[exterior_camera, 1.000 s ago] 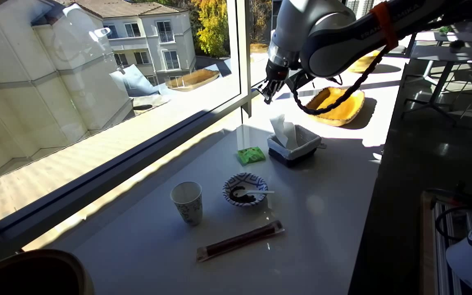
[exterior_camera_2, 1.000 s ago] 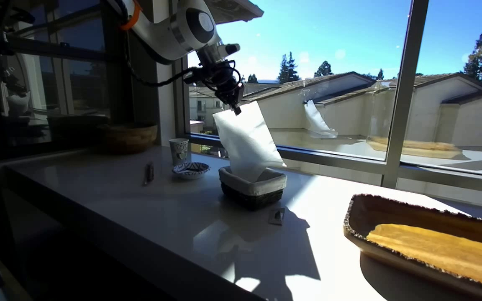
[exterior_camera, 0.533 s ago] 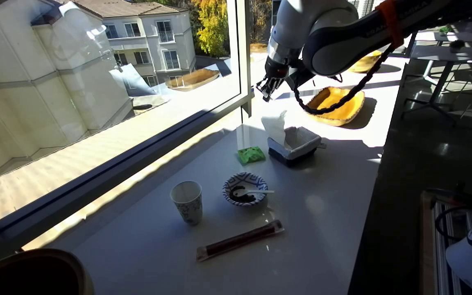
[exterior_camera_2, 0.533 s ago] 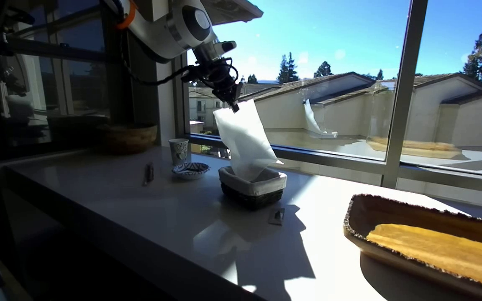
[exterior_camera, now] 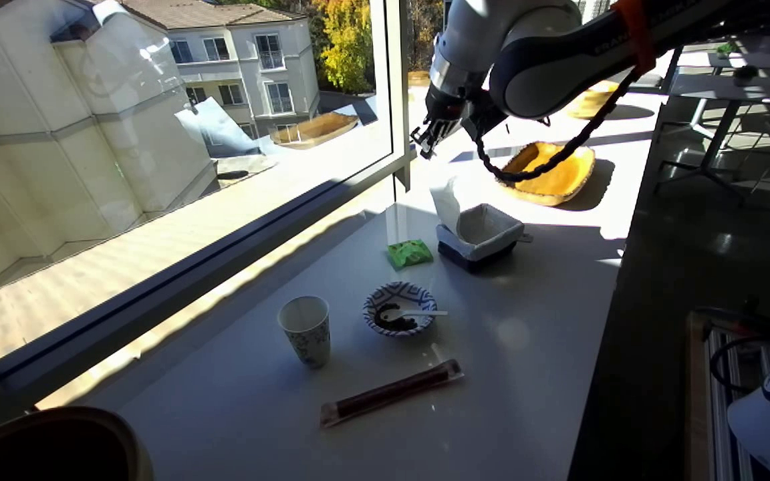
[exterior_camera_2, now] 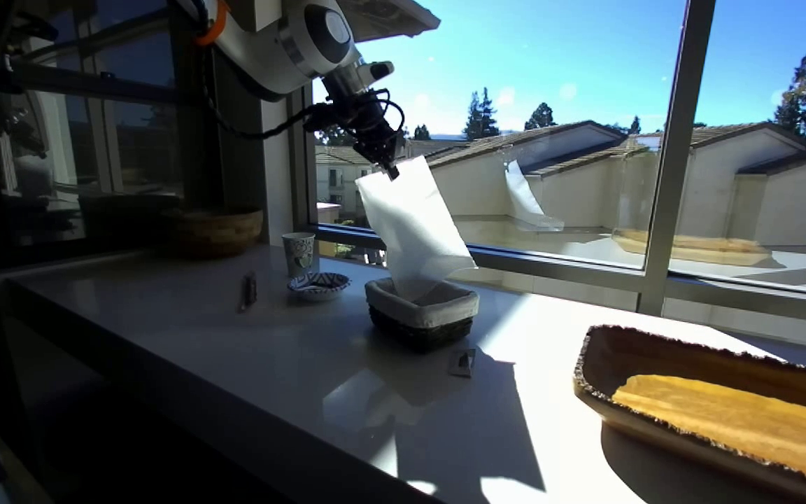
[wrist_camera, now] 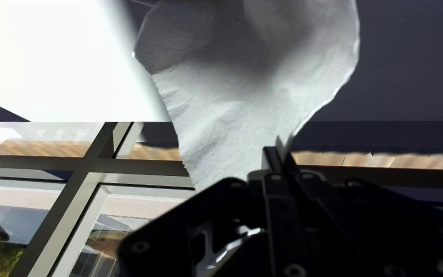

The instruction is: Remove the paper towel out of the box

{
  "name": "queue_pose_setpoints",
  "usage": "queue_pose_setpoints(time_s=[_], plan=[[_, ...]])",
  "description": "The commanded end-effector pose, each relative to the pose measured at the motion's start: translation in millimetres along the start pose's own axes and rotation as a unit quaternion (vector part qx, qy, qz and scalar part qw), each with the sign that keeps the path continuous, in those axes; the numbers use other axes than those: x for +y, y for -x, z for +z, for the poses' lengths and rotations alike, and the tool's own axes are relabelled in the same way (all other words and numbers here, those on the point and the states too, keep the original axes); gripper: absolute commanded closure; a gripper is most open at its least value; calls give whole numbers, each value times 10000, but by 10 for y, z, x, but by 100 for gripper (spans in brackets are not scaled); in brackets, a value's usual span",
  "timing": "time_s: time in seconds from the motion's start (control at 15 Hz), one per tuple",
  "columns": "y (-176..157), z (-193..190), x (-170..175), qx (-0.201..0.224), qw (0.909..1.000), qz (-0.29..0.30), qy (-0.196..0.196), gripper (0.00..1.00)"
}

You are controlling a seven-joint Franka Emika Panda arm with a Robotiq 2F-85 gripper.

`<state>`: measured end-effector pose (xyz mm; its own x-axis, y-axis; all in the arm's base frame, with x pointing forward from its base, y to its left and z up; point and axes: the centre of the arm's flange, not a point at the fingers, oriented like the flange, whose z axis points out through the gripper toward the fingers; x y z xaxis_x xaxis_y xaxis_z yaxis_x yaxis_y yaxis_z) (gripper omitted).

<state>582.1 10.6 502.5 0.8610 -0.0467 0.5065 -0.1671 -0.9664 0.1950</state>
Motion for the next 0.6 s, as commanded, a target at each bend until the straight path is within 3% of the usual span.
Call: queue_pose_setpoints(time_s=[0.0, 0.27, 0.53], plan=[[-359, -328, -337, 365, 9950, -917, -168, 100], [-542, -752, -791, 601, 9807, -1782, -530, 100], [-731, -608, -807, 509, 9844, -1680, -141, 100]])
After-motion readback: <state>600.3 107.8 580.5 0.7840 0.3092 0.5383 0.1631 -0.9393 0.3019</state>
